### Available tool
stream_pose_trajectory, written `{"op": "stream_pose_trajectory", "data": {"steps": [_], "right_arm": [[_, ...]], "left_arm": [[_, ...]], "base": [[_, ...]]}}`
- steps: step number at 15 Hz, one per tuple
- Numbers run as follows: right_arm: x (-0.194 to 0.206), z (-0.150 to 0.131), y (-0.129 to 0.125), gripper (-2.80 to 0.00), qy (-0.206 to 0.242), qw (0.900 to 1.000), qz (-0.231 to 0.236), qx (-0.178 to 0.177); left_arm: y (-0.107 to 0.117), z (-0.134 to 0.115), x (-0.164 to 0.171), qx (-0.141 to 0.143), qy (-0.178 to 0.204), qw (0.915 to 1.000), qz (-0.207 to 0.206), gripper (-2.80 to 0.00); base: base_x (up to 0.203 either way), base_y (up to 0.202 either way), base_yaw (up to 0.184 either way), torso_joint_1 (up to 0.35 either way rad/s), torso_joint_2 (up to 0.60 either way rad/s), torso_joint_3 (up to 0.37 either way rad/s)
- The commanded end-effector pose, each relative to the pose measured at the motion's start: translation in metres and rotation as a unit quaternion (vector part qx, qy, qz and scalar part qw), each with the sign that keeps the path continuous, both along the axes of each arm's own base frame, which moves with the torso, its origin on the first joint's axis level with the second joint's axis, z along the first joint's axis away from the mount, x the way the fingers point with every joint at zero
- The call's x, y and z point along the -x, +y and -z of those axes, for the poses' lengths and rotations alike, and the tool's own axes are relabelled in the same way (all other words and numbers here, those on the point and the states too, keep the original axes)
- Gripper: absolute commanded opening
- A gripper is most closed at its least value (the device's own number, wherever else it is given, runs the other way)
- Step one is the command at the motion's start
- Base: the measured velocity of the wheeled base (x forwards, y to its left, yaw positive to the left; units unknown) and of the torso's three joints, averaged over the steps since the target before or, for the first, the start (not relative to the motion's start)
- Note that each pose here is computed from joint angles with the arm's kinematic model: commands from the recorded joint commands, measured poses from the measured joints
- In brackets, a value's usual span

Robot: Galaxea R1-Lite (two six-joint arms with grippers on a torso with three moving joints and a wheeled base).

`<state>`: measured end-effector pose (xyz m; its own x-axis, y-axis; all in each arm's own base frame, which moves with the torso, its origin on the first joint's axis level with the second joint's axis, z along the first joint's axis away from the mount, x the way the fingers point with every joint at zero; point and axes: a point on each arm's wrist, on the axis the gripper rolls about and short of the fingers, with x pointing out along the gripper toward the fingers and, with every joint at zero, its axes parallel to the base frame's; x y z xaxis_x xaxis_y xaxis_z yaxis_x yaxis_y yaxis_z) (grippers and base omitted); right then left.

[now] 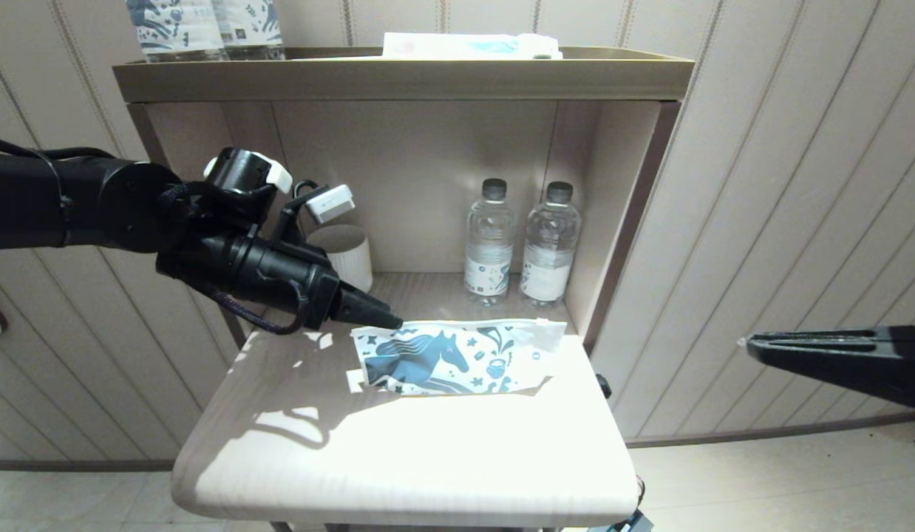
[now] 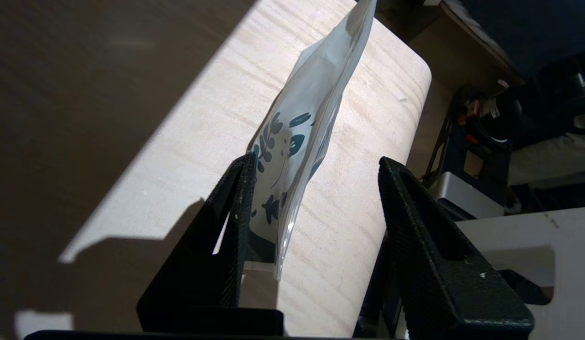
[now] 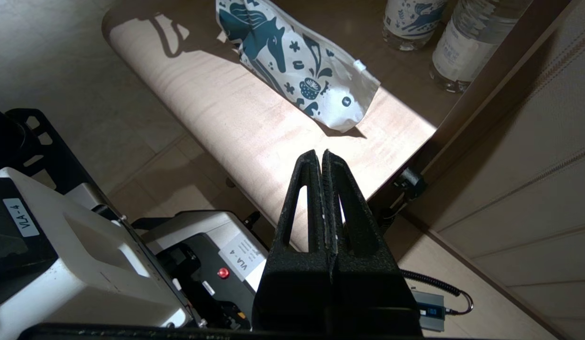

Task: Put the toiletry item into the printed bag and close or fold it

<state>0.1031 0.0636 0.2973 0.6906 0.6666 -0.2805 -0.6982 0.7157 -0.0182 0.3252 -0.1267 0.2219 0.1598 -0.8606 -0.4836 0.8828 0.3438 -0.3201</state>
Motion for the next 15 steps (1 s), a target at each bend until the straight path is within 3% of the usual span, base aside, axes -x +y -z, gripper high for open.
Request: {"op": "stream_pose_trajectory", "data": {"steps": [1,5,6,9,11,13,15], "right_arm": [[0.000,0.002,0.000,-2.80,0.004,1.000,-0.002,0.002],[0.003,0.000,-0.002,-2.80,-0.002,1.000,-0.002,-0.003],[0.004,0.000,-0.002,-2.80,-0.004,1.000,-0.002,-0.004],[0.011,0.001,-0.006,-2.80,-0.010,1.000,0.000,-0.008],[0.025,0.002,-0.015,-2.80,-0.023,1.000,0.011,-0.014],[0.041,0.006,-0.028,-2.80,-0.028,0.998,0.048,-0.024],[0.070,0.013,-0.045,-2.80,-0.036,0.995,0.089,-0.035]], "left_arm": [[0.006,-0.011,0.005,0.006,-0.012,0.9999,-0.004,0.00],[0.032,-0.049,0.057,0.015,-0.049,0.9985,-0.019,0.00],[0.039,-0.051,0.079,0.014,-0.045,0.9987,-0.020,-2.80],[0.058,-0.060,0.146,0.020,-0.064,0.9975,-0.023,-2.80],[0.073,-0.066,0.195,0.019,-0.085,0.9949,-0.050,-2.80],[0.087,-0.069,0.236,0.002,-0.096,0.9856,-0.139,-2.80],[0.104,-0.068,0.276,-0.022,-0.118,0.9558,-0.268,-2.80]], "base": [[0.000,0.000,0.000,0.000,0.00,0.000],[0.000,0.000,0.000,0.000,0.00,0.000],[0.000,0.000,0.000,0.000,0.00,0.000],[0.000,0.000,0.000,0.000,0.00,0.000],[0.000,0.000,0.000,0.000,0.00,0.000],[0.000,0.000,0.000,0.000,0.00,0.000],[0.000,0.000,0.000,0.000,0.00,0.000]]}}
